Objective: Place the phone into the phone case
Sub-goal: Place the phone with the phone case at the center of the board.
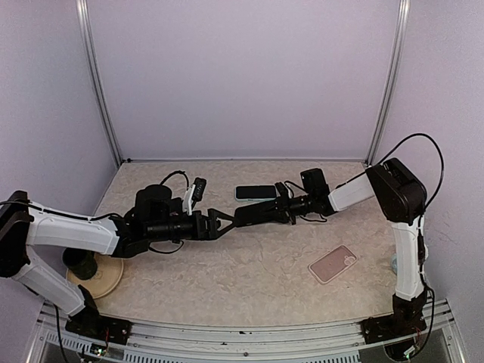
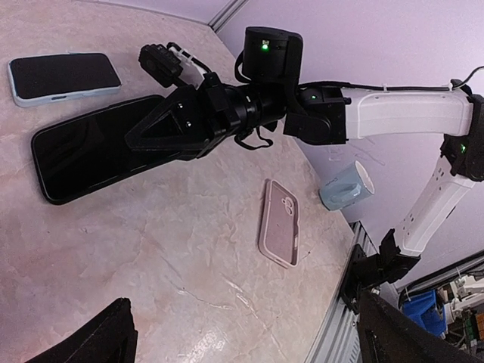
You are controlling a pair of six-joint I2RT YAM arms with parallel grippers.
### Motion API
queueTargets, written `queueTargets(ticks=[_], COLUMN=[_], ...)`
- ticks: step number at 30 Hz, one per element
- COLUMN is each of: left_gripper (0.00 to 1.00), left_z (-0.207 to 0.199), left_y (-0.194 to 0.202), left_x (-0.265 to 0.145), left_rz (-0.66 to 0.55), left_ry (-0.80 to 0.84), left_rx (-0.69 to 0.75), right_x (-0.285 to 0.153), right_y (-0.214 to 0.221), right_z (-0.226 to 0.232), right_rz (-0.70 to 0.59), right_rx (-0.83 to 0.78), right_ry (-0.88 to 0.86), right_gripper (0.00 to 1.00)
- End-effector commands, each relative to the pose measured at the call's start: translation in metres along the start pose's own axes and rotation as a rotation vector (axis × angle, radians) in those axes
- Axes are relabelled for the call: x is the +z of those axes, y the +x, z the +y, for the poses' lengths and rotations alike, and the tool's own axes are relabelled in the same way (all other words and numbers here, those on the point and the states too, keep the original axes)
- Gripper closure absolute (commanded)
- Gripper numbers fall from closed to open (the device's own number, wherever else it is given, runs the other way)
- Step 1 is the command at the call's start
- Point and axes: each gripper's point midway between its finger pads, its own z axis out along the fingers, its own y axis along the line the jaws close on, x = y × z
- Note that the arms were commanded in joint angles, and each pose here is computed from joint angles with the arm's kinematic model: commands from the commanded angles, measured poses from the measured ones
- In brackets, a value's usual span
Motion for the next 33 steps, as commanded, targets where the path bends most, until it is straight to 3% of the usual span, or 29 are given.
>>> queueTargets(ticks=[1,6,33], left_gripper=[0.01,0.01,0.01], left_z=[-0.003,-0.002,-0.006], left_y=[-0.006,-0.004,-0.008], left_x=[-0.002,-0.001,0.002], left_rz=[-0.029,-0.024,-0.025], left_ry=[0.018,0.019,0.042], left_rx=[0.002,-0.005,-0.006], right_x=[0.003,0.004,-0.017], right_y=[-0.004,-0.005,-0.017], right_z=[0.003,-0.005,-0.035], right_rz=[0.031,0.033,-0.007], right_rx=[-0.035,-0.022,-0.035], right_ry=[-0.028,-0.011,0.163], right_gripper=[0.84,0.74,0.49])
